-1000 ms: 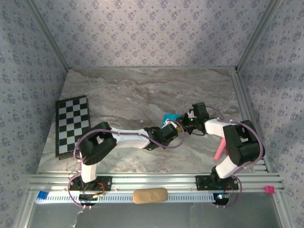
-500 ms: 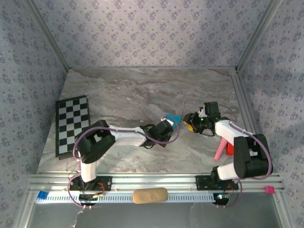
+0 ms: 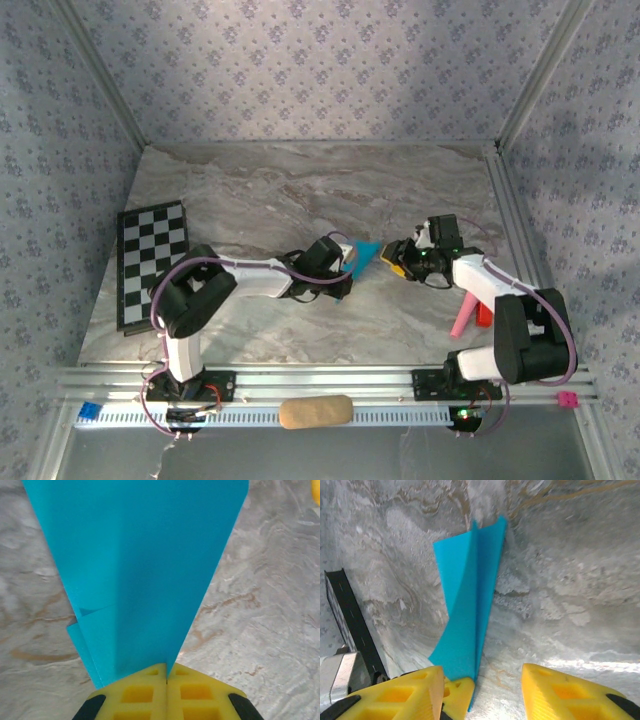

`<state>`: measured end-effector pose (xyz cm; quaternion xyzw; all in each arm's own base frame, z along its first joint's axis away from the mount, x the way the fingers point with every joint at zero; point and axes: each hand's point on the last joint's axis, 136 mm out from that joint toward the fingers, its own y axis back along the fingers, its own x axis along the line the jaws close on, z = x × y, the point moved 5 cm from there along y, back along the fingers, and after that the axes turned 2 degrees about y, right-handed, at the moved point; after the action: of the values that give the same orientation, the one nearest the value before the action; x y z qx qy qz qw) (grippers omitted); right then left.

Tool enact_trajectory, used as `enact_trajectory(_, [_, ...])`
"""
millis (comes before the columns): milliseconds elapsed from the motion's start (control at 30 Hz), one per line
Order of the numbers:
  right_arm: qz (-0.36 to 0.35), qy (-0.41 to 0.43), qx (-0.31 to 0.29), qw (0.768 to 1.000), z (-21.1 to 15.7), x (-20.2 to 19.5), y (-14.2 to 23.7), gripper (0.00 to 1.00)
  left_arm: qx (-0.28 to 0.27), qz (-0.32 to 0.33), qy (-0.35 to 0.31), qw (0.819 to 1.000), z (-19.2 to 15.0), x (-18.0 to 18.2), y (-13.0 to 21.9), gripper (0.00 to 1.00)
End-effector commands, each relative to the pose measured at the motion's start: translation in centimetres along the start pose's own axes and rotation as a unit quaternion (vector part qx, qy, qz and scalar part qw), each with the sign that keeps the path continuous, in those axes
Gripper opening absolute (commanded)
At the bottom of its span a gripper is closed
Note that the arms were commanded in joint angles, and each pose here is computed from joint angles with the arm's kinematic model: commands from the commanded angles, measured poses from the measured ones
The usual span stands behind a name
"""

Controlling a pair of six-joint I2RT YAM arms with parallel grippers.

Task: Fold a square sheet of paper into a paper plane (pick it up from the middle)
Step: Fold the wing for the fifth time at the center of the table.

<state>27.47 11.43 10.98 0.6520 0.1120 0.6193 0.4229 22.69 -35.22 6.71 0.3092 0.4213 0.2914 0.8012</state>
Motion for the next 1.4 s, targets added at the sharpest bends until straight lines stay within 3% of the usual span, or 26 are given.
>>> enact_trajectory(0, [0.017, 0.036, 0.023, 0.999, -0.6, 1.1, -0.7, 0.44, 0.016, -0.041, 0.018, 0.999, 0.2, -0.7, -0.8, 0.0])
enact_trajectory(67, [0.028, 0.052, 0.034, 0.998, -1.0, 1.7, -1.3, 0.4, 0.023, -0.046, 0.027, 0.998, 0.1, -0.6, -1.1, 0.0])
enact_trajectory(300, [0.02, 0.067, 0.045, 0.997, -1.8, 1.8, -3.3, 0.12, 0.038, -0.077, 0.056, 0.995, -0.1, -0.2, -1.8, 0.0])
enact_trajectory(433, [0.033, 0.063, 0.047, 0.996, -1.8, 1.6, -4.2, 0.05, 0.048, -0.092, 0.069, 0.992, -0.3, 0.0, -2.0, 0.0])
enact_trajectory(1033, [0.037, 0.058, 0.058, 0.996, -0.4, 1.2, -6.3, 0.03, 0.066, -0.126, 0.134, 0.981, -1.0, 1.0, -2.3, 0.0])
enact_trajectory(1367, [0.043, 0.06, 0.035, 0.997, 0.5, 0.6, -4.2, 0.06, 0.064, -0.145, 0.173, 0.972, -0.6, 1.2, -2.3, 0.0])
